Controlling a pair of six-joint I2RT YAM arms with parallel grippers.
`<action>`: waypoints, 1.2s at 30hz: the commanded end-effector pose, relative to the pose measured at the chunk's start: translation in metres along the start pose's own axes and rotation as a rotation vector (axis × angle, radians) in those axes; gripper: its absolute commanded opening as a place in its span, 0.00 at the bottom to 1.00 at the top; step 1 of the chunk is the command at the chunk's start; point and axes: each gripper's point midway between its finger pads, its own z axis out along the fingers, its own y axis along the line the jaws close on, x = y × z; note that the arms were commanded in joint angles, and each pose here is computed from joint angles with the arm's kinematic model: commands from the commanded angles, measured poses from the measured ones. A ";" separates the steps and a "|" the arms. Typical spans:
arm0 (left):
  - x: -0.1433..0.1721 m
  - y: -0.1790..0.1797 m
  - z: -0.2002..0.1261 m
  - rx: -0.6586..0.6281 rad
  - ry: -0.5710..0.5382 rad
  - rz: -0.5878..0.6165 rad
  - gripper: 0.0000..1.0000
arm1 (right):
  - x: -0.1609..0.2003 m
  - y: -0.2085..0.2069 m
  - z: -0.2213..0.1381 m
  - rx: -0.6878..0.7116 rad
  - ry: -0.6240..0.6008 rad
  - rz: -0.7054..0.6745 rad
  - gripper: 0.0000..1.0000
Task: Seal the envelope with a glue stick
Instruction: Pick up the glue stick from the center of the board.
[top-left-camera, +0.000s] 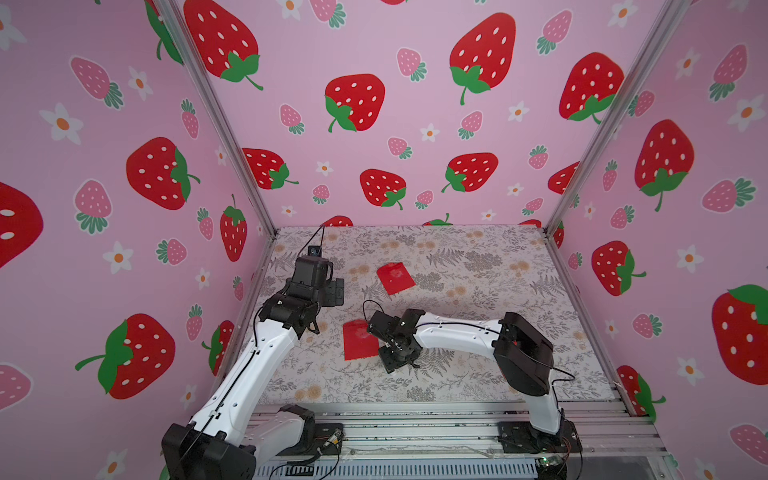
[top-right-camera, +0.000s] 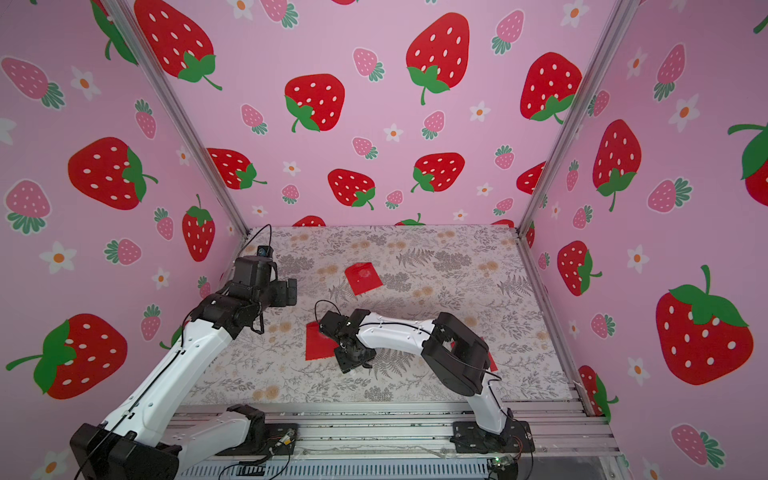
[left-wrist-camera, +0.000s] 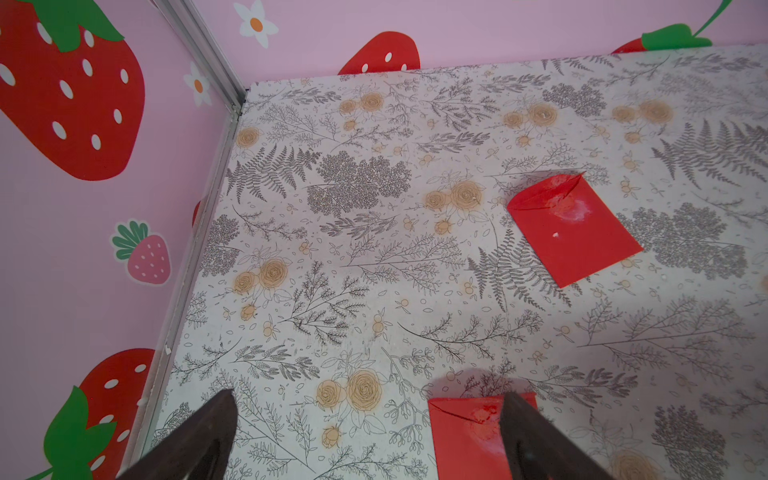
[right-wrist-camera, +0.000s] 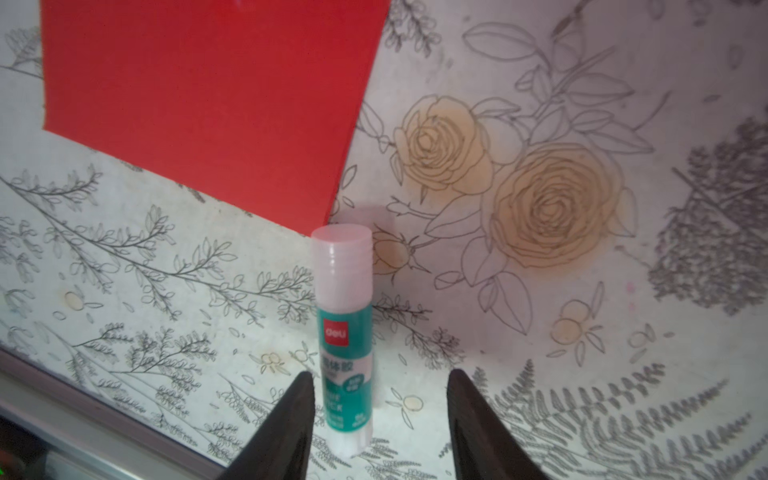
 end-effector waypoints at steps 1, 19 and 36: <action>-0.003 0.000 -0.007 0.010 -0.001 -0.004 0.98 | 0.006 0.000 -0.004 0.019 0.023 0.004 0.53; -0.007 -0.002 -0.016 0.043 -0.036 -0.012 0.97 | 0.014 0.001 0.012 0.057 0.071 -0.015 0.36; -0.017 -0.037 -0.032 0.269 -0.125 -0.037 0.97 | -0.010 -0.027 -0.030 -0.146 -0.123 0.010 0.09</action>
